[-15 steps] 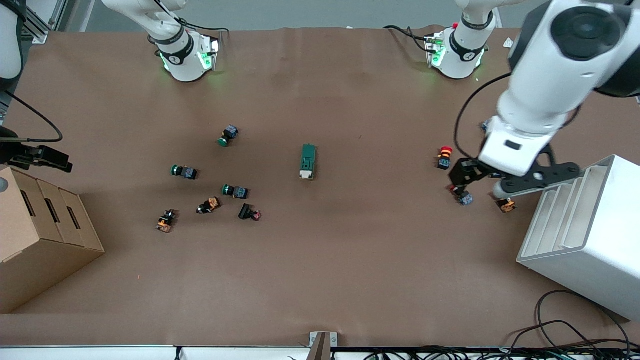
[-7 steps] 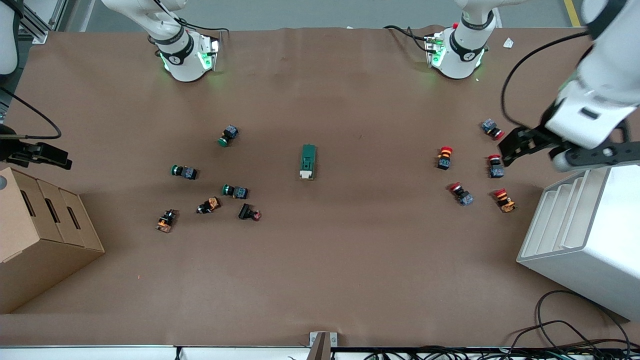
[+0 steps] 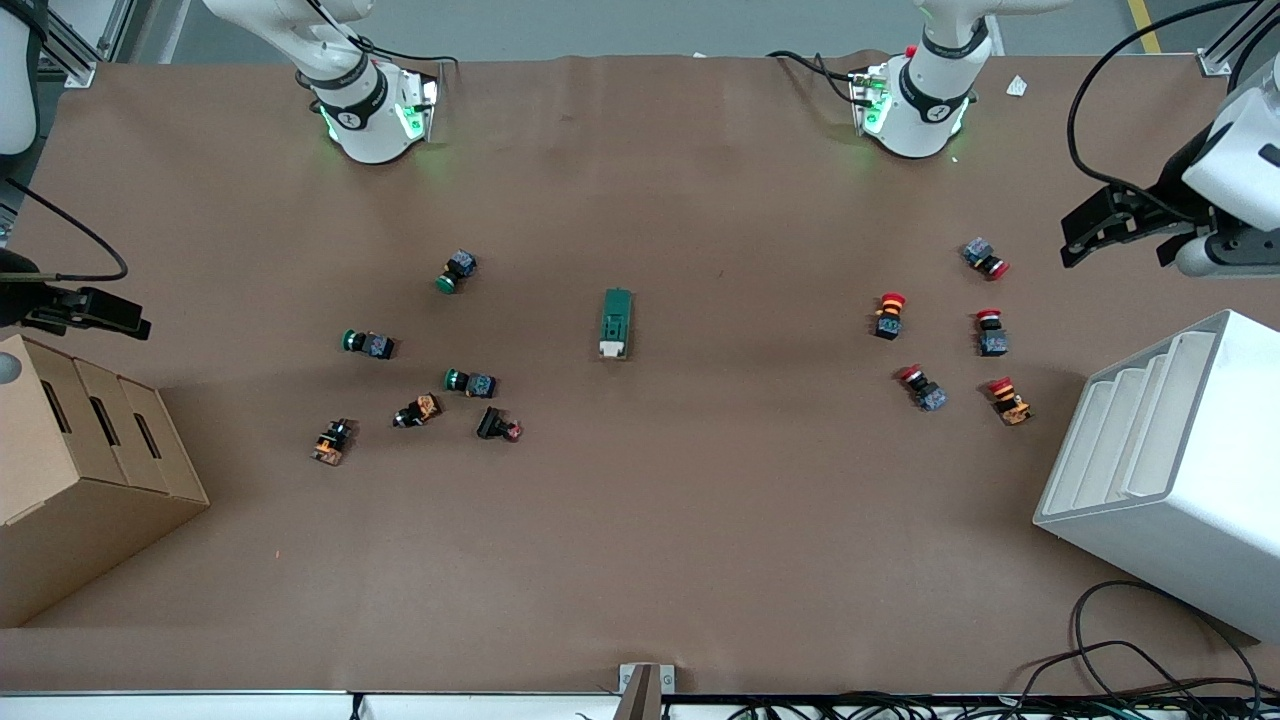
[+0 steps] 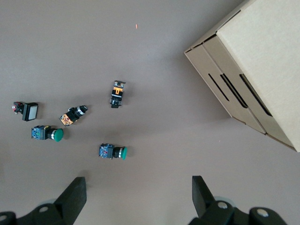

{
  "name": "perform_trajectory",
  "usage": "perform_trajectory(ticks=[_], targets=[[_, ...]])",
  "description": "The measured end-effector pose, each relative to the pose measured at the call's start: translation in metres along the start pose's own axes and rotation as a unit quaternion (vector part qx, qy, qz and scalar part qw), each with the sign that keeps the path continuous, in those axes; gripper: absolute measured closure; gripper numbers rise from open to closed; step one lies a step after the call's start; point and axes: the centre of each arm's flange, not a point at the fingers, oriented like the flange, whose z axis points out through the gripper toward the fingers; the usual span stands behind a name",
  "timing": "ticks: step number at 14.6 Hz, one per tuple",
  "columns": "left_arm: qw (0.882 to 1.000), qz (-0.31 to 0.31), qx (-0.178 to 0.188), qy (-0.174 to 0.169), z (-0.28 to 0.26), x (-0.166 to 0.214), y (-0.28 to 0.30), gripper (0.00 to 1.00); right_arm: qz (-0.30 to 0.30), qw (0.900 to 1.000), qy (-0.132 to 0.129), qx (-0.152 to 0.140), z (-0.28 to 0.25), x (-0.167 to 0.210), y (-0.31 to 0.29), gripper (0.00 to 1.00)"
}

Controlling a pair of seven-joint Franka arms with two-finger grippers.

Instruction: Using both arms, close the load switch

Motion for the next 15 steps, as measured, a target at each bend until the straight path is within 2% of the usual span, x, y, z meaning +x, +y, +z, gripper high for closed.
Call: perform_trajectory(ticks=[8,15], targets=[[1.0,0.003,0.004,0.004,-0.006,-0.034,-0.006,0.0,-0.002,1.0,0.001,0.005,-0.012,-0.027,-0.016,0.0],[1.0,0.001,0.004,0.008,-0.007,-0.034,-0.008,0.0,-0.004,1.0,0.01,0.006,-0.023,-0.039,-0.018,0.0]])
